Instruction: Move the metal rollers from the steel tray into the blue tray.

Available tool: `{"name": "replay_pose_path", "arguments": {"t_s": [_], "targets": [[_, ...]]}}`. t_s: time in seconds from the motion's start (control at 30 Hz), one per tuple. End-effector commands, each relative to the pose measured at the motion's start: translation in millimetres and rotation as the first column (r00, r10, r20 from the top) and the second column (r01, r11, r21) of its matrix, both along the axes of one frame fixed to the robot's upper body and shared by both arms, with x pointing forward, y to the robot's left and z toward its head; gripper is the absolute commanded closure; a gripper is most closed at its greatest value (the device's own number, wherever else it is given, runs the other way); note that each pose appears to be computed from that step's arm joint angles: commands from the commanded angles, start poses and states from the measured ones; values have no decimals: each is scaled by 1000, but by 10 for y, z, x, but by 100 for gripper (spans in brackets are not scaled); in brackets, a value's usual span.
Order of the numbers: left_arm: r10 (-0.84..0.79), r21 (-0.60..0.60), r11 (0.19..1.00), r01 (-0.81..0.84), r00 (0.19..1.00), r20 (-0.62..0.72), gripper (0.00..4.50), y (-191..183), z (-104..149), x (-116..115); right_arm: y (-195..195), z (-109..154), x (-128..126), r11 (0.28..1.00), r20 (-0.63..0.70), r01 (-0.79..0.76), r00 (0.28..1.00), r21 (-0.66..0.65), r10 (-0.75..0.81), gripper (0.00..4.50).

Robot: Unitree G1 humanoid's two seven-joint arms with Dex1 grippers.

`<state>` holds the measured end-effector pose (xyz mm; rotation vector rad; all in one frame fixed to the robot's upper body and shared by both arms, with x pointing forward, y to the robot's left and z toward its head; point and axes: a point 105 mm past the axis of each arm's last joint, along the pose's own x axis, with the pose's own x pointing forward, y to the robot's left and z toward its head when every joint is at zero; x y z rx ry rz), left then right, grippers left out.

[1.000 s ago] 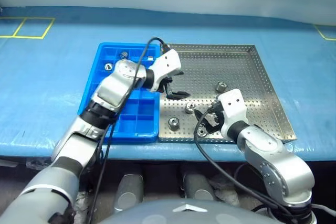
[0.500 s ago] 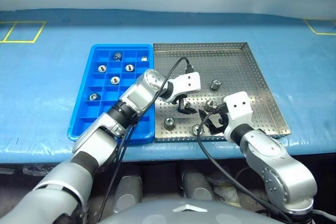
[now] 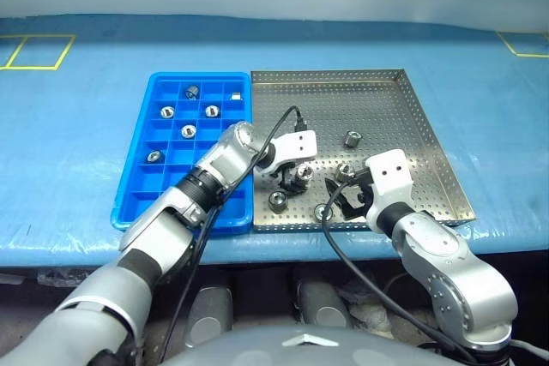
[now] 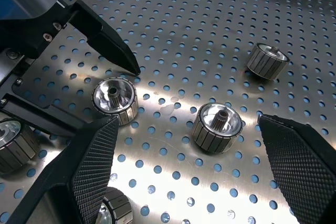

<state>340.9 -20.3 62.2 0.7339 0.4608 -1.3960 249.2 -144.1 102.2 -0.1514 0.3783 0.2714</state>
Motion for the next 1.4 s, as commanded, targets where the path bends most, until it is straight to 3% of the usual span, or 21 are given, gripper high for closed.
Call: {"name": "replay_pose_path", "arguments": {"t_s": [0.03,0.17,0.37,0.5,0.63,0.83,0.9,1.13,1.3,1.4], "targets": [[39,-55,998,-38,999,23,159,-42,69,70,-4,155,7,1000,75,6,997,2,-6,0],[86,-105,991,-83,996,25,279,-50,116,127,-4,151,5,1000,73,6,997,2,-6,0],[196,-249,951,-181,980,33,278,0,333,232,16,146,10,1000,69,-5,998,-1,5,0],[323,-384,879,-284,946,40,278,137,579,329,34,156,16,1000,70,-17,997,-2,17,0],[497,-514,764,-390,863,84,278,475,882,382,99,163,41,998,67,-56,996,-5,56,0],[754,-613,572,-545,643,132,278,1178,1164,311,373,223,144,981,90,-192,977,-3,192,0],[823,-627,513,-587,544,164,278,1449,1181,221,536,271,180,961,121,-276,954,-6,274,0],[902,-588,418,-692,392,181,278,1967,921,-289,840,271,213,892,156,-450,879,-41,451,0],[937,-523,348,-778,303,174,278,2170,699,-587,953,248,211,865,158,-502,852,-27,499,0],[945,-508,326,-797,292,149,278,2158,615,-655,1008,236,201,851,158,-525,839,-18,521,0]]}}
